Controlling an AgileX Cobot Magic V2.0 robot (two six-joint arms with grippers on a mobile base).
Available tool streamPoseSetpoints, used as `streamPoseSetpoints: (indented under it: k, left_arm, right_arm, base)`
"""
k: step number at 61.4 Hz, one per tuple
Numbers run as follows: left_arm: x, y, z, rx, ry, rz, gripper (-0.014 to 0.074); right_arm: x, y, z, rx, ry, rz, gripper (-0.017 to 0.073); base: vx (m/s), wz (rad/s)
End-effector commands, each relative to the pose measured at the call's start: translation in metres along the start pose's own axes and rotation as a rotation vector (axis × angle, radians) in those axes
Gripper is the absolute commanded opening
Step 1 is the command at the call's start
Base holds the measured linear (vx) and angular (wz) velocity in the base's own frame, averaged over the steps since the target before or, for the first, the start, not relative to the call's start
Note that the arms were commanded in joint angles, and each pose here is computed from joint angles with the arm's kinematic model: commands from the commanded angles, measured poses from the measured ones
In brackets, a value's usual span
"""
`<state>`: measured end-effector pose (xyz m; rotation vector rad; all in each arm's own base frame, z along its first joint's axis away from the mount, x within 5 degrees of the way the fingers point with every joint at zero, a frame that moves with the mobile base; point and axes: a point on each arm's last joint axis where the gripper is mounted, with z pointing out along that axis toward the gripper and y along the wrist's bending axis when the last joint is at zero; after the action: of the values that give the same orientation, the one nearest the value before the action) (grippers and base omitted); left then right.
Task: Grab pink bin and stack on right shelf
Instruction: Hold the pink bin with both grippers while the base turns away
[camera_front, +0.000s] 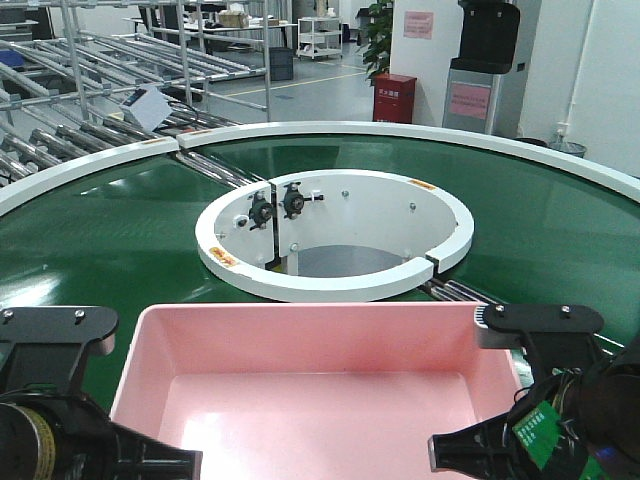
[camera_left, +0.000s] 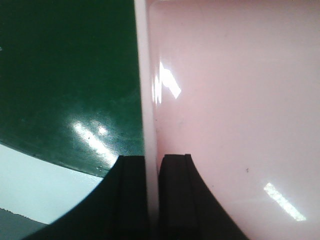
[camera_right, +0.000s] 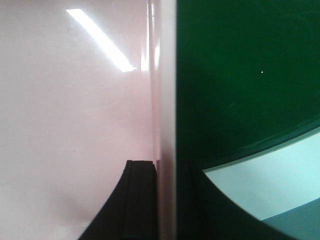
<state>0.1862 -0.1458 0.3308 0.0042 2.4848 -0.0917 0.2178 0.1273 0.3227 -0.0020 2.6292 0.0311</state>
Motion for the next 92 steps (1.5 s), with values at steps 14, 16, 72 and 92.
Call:
streamPoseSetpoints:
  k: [14, 16, 72, 92]
  left_arm:
    - [-0.0118, -0.0022, -0.0157, 0.070, -0.105, 0.000, 0.0074]
    - [-0.0118, -0.0022, -0.0157, 0.070, -0.105, 0.000, 0.0074]
    - [-0.0118, -0.0022, -0.0157, 0.070, -0.105, 0.000, 0.0074]
    - [-0.0118, -0.0022, -0.0157, 0.070, -0.105, 0.000, 0.0074]
  right_arm:
    - [-0.0099, -0.0020, -0.0164, -0.028, -0.105, -0.009, 0.0074]
    - [-0.0099, -0.0020, -0.0164, -0.028, -0.105, -0.009, 0.0074]
    - [-0.0099, -0.0020, -0.0164, -0.027, -0.105, -0.016, 0.0074]
    - [-0.0099, -0.0020, -0.0164, -0.027, -0.105, -0.016, 0.0074]
  base:
    - [-0.01, -0.04]
    - [-0.03, -0.13]
    - [-0.11, -0.43]
    - [-0.14, -0.58]
